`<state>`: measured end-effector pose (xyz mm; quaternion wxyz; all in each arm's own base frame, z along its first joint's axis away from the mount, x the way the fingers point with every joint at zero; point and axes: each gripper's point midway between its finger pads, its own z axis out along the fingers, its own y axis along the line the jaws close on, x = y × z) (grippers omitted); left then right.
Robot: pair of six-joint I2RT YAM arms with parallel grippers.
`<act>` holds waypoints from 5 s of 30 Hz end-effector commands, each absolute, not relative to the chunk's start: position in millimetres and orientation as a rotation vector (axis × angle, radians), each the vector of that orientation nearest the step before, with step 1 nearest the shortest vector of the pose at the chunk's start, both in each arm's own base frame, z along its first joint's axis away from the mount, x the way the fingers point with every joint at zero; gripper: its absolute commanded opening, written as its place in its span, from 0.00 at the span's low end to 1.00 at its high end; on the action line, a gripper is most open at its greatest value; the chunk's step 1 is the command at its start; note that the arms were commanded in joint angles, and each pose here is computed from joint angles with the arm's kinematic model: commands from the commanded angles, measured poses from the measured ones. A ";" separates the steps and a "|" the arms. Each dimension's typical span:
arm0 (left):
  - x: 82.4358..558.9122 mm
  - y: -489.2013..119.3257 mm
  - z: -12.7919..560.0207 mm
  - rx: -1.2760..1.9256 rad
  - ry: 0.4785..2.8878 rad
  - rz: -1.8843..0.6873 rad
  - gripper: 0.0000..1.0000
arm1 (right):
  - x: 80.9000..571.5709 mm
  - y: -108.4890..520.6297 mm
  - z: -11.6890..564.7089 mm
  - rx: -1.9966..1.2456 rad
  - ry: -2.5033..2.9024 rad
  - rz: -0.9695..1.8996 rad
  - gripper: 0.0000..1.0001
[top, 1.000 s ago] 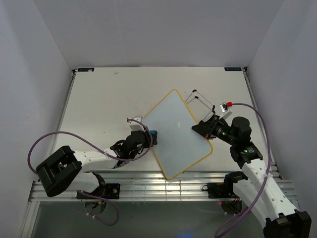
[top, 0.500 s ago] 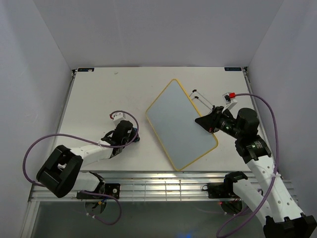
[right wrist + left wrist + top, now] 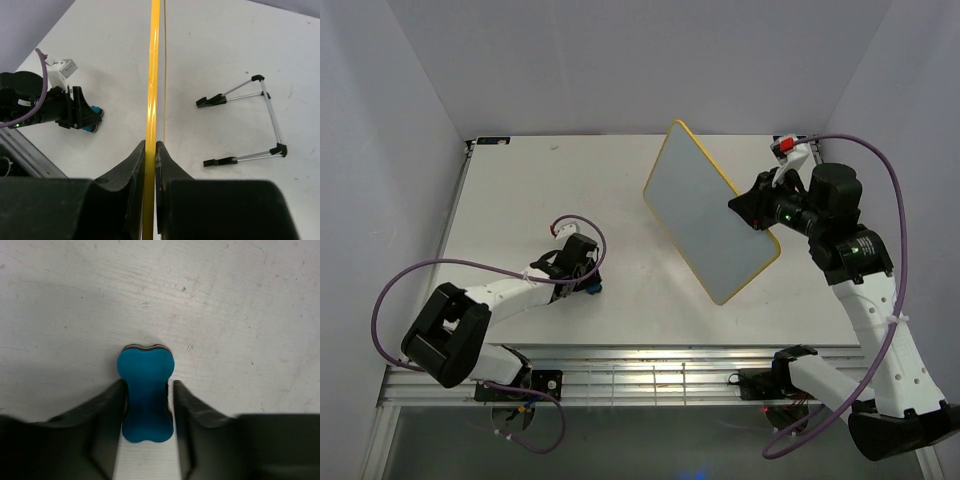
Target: Erase the whiteboard
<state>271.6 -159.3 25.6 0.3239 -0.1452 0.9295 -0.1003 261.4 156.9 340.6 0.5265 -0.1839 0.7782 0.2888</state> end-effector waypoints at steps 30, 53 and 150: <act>211.1 -150.3 189.4 -0.003 2.297 -0.484 0.98 | 369.1 116.0 364.2 -0.637 1.800 0.597 0.08; 220.9 -156.3 178.2 0.137 2.212 -0.485 0.98 | 406.8 70.9 287.8 -0.563 1.894 0.606 0.14; 192.9 6.3 352.6 -0.369 1.821 0.020 0.98 | 164.8 3.6 357.7 0.023 1.771 0.035 0.90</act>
